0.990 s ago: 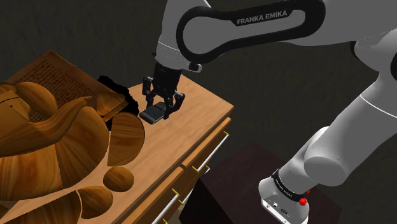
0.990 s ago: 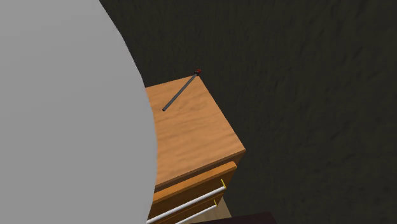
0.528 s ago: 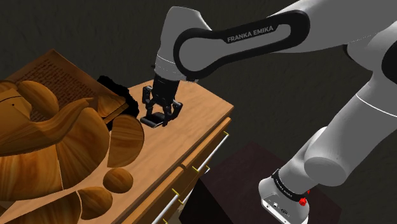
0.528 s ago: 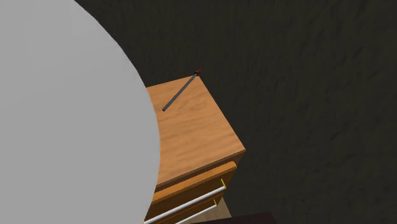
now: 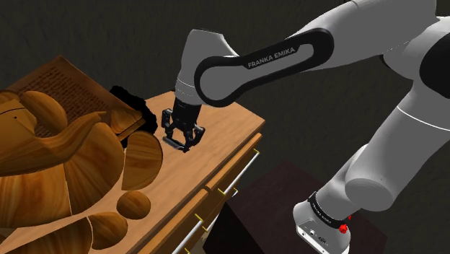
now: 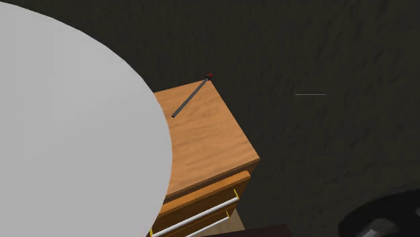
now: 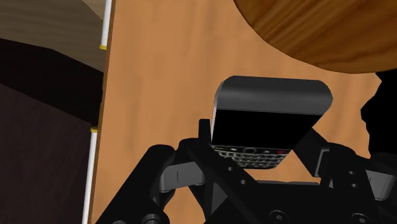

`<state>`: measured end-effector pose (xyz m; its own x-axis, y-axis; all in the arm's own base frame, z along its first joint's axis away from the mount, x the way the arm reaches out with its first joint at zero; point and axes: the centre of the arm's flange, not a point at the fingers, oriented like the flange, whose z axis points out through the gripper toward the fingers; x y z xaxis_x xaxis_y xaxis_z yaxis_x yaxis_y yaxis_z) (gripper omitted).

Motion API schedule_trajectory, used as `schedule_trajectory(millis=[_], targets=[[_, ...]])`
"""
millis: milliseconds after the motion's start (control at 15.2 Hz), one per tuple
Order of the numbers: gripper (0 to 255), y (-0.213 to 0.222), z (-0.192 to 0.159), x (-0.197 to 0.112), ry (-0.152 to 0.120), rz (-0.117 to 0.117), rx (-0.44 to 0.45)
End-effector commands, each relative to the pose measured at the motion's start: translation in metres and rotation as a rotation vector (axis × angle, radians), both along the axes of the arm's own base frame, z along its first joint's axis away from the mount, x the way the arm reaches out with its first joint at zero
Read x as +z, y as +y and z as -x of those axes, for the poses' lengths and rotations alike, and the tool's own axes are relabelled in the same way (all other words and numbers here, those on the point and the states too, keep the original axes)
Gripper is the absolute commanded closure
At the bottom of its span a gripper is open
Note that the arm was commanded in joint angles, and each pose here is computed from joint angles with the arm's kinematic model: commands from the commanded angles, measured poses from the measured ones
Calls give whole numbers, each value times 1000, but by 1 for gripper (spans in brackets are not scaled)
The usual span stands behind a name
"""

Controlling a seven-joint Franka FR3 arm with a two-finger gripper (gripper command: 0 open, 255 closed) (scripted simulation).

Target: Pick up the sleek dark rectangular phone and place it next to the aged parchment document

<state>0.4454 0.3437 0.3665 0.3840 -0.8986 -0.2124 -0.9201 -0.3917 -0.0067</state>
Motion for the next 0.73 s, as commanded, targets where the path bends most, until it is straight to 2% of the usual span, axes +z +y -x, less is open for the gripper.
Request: schedule_trajectory(millis=[0,198,660], targets=[[255,1,1,-11,1,1,0],[255,1,1,-26,1,1,0],[255,1,1,-26,1,1,0]])
